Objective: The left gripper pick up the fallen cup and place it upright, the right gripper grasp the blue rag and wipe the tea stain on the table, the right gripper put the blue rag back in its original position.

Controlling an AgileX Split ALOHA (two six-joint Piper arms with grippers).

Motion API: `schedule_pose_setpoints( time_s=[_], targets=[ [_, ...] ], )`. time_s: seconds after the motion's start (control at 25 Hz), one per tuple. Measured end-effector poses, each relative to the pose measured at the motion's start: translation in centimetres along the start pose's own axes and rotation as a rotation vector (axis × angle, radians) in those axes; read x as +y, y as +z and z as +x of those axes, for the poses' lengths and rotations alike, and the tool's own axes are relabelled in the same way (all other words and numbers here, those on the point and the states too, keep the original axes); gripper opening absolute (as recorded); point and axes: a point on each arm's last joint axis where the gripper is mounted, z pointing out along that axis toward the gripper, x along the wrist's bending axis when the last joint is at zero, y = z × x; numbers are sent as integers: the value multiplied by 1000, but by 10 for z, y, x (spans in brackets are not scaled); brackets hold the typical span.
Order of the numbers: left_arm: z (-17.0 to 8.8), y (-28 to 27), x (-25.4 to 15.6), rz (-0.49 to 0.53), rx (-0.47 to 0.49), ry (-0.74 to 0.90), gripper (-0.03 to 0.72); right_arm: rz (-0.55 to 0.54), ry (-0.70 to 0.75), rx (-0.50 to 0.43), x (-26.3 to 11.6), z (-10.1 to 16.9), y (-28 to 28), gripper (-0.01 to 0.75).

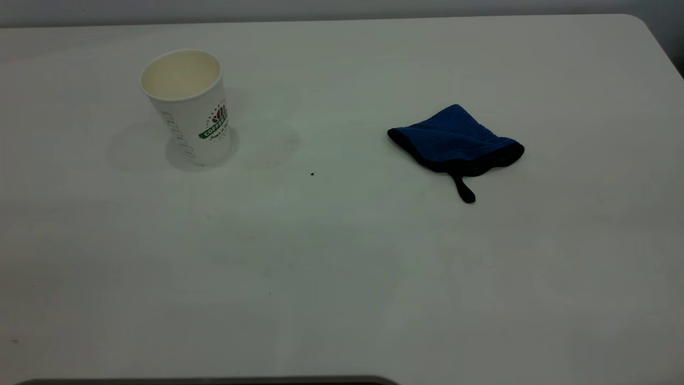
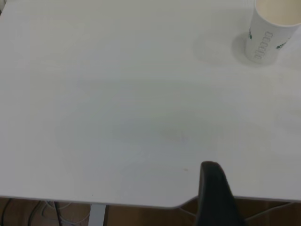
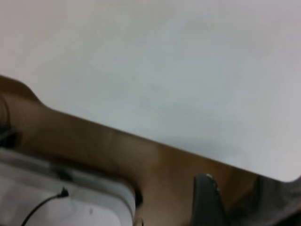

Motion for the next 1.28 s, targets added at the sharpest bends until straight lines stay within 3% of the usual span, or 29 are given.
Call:
schedule_pose_setpoints(
  time_s=[0.28,0.68,0.84,1.28],
  targets=[
    [0,0,0,0,0,0,480,-326,11,2,-62,-1,-30,516],
    [0,0,0,0,0,1,480,-369,113,-123,-78,-4,-39,516],
    [0,0,0,0,0,1,480,-422,104,-140,-72,-5,-31,516],
    [0,0,0,0,0,1,480,-424,169,-217,-72,-5,-30,516]
  ],
)
